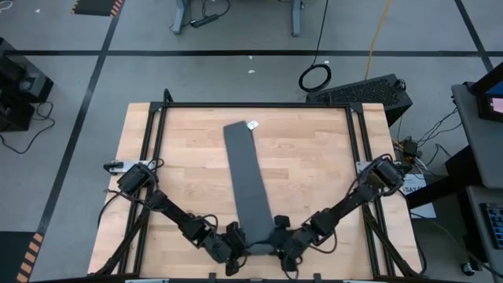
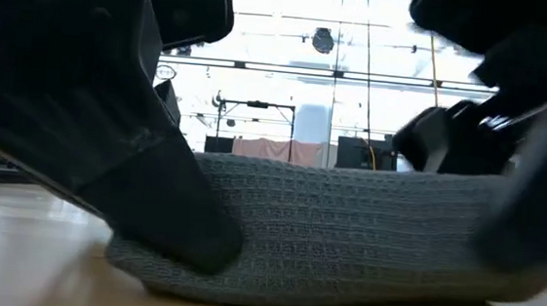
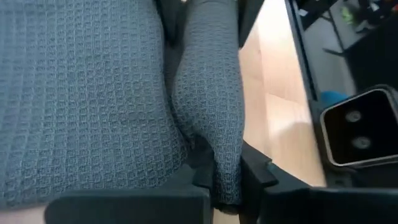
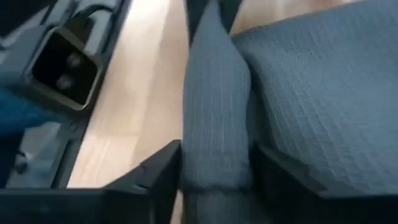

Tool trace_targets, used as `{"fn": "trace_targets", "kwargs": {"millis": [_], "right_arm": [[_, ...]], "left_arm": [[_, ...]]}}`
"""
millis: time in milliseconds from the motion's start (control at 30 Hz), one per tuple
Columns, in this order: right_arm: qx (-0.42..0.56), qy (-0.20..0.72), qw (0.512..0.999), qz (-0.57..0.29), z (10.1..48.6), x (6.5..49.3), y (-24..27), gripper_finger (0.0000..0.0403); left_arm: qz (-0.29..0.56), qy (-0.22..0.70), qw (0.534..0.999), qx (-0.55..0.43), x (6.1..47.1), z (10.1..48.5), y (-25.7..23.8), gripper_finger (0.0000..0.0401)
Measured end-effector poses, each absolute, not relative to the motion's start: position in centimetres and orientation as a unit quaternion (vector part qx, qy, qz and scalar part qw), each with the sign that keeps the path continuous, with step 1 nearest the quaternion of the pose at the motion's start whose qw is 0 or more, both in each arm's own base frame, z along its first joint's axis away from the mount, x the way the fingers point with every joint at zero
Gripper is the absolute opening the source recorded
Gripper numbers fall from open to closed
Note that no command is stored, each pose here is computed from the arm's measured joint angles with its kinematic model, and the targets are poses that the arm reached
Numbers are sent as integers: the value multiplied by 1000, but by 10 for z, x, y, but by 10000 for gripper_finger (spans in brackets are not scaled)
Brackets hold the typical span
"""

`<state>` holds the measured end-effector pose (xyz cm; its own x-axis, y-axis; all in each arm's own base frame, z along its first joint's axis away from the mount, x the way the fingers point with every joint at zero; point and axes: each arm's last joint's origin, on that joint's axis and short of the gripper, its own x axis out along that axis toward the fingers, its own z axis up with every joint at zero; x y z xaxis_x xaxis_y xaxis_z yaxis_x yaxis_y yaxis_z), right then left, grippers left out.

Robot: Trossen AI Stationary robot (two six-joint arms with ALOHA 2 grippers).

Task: Roll towel into tight, uniform cylinder
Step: Roll the towel

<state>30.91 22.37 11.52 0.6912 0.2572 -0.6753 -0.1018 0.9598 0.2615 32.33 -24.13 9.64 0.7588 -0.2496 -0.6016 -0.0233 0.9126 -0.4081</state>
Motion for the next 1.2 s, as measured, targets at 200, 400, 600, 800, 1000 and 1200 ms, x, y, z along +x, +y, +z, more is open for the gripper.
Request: {"fn": "trace_targets", "kwargs": {"millis": [200,400,600,800,1000,1200], "right_arm": [[6,325,941,90,136,285,247,239],[-100,281,950,97,138,256,276,233],[-124,260,955,76,139,251,280,226],[-164,267,943,108,129,255,281,226],[-161,274,945,78,115,267,273,226],[-188,246,949,65,119,268,274,226]], "left_arm": [[-70,351,902,-241,326,97,-239,56],[-76,345,895,-274,328,99,-240,61],[-64,342,890,-295,328,99,-239,63],[-48,337,882,-326,325,96,-237,64],[-53,323,879,-348,325,98,-237,65],[-50,322,874,-361,326,98,-236,65]]}}
